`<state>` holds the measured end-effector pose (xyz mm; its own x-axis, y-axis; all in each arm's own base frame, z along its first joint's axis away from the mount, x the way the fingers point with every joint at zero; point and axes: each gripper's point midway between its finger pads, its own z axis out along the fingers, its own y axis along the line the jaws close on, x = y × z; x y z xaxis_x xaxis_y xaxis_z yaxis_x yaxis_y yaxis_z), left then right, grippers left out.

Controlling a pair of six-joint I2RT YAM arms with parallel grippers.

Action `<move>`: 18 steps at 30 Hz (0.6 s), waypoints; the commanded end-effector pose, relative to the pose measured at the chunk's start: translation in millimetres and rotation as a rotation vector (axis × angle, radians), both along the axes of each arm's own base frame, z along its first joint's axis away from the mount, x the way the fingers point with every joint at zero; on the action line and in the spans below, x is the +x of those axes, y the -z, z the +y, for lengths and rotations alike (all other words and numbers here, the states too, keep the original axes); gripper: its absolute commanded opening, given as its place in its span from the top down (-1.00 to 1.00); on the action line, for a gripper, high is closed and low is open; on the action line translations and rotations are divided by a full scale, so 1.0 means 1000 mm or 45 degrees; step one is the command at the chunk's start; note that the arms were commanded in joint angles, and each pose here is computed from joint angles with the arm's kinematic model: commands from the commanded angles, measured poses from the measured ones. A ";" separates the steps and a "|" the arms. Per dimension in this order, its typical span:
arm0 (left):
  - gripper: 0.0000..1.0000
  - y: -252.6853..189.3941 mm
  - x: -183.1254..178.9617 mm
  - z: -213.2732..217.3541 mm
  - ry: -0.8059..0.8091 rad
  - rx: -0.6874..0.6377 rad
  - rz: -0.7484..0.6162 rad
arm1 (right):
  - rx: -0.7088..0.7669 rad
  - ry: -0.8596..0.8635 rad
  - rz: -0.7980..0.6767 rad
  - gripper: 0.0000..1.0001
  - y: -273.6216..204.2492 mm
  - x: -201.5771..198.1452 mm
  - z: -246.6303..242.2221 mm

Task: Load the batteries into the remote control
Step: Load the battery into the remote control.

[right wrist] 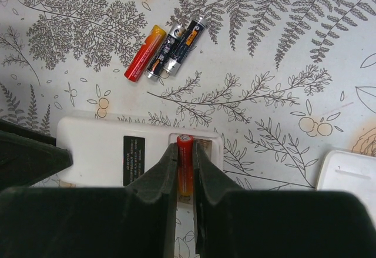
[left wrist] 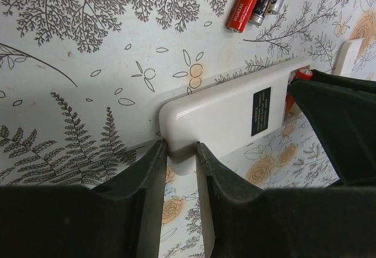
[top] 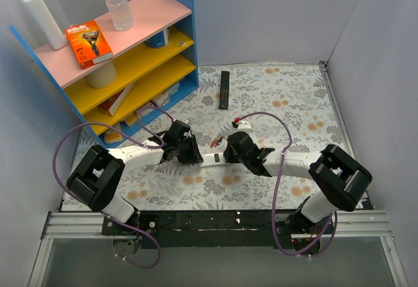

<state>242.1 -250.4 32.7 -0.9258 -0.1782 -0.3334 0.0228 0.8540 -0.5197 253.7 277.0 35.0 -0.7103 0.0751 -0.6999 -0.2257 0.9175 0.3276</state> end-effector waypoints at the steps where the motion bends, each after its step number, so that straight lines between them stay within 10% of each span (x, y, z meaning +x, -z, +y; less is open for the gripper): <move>1: 0.52 -0.007 -0.013 -0.010 0.055 -0.058 0.008 | -0.033 0.005 0.087 0.89 0.005 -0.007 0.001; 18: 0.44 -0.009 -0.010 -0.010 0.056 -0.054 -0.016 | -0.006 -0.014 0.044 0.49 -0.013 0.000 0.010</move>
